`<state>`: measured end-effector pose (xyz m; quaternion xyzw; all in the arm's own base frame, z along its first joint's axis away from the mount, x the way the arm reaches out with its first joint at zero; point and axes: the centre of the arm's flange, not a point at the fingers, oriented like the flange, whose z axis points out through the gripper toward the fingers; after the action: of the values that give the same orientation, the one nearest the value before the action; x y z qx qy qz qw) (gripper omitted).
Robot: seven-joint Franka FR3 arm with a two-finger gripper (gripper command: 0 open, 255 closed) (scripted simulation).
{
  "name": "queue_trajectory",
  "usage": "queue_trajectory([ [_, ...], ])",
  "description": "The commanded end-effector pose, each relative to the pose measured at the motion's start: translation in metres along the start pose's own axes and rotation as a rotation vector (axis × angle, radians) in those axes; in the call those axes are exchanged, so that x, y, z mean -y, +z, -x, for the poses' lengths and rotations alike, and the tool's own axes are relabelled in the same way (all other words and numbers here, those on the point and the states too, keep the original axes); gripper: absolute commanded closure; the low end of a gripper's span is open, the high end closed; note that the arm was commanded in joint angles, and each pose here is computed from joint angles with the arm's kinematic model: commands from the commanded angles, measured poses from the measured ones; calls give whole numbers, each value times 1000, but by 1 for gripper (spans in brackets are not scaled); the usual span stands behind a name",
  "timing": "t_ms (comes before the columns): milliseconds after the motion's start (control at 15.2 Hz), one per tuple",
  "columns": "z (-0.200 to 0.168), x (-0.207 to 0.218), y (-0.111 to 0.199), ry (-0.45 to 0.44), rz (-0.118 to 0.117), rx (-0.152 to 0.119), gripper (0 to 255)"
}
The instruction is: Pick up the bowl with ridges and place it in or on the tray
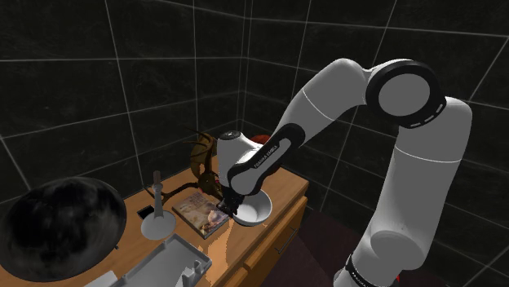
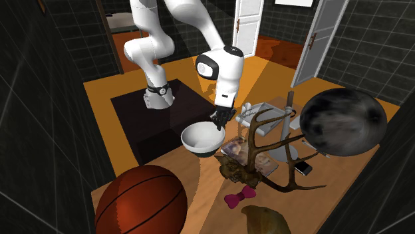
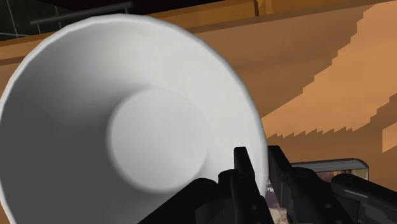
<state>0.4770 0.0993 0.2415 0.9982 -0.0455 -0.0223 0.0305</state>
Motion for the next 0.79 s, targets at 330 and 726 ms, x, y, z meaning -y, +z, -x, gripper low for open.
queue_trajectory([
  [330,1,-1,-16,0,0,0,255],
  [726,2,-3,-47,0,0,0,255],
])
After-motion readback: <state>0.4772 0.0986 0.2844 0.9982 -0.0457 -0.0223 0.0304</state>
